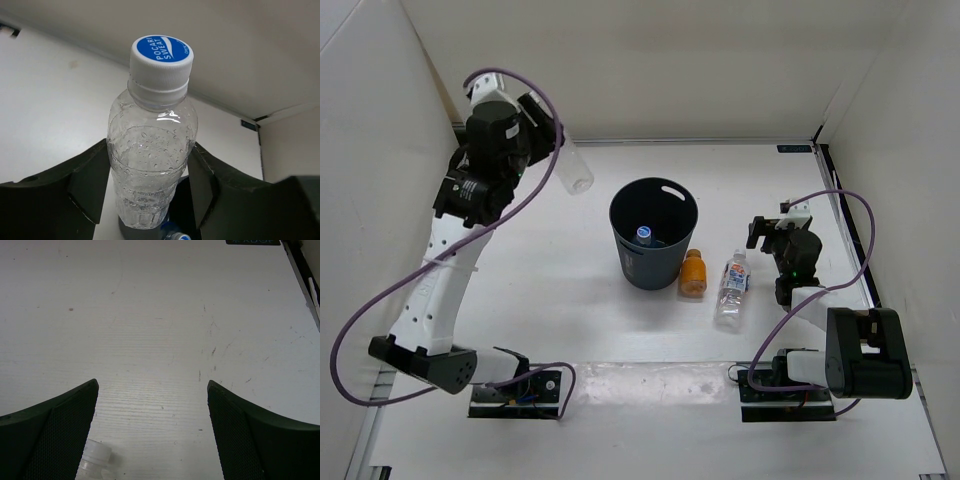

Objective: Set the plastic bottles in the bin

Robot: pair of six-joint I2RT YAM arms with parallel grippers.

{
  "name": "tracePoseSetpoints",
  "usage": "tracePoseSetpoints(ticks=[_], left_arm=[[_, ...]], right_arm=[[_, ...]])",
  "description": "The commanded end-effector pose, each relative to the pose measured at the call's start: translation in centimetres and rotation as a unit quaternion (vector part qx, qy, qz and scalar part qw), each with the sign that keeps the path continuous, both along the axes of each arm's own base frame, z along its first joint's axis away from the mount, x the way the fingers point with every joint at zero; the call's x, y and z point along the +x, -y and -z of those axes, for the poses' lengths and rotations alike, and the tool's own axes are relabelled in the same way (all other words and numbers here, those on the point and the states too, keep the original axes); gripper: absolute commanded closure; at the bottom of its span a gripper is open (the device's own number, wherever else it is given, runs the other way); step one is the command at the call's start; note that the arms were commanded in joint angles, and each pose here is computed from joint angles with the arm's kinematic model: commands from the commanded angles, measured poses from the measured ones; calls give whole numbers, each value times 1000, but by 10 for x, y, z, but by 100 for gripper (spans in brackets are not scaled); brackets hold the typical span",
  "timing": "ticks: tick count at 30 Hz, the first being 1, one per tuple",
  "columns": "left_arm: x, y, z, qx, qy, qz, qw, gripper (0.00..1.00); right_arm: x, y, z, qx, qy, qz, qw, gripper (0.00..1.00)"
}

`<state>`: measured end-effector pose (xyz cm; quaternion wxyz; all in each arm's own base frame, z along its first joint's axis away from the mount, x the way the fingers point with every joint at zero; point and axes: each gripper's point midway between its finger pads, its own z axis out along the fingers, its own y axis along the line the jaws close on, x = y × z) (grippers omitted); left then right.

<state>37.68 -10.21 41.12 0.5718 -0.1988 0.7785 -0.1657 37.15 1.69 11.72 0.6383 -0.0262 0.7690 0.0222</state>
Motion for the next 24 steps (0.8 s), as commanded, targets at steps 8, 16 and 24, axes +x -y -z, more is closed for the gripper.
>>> tracePoseSetpoints(ticks=[8, 16, 24], left_arm=[[14, 120, -56, 91, 117, 137, 979, 46], [10, 175, -20, 97, 103, 185, 973, 44], [5, 191, 1, 112, 93, 200, 969, 41]], right_arm=[[9, 1, -23, 0, 33, 4, 999, 10], [10, 0, -24, -1, 34, 1, 999, 10], [9, 0, -24, 0, 33, 2, 999, 10]])
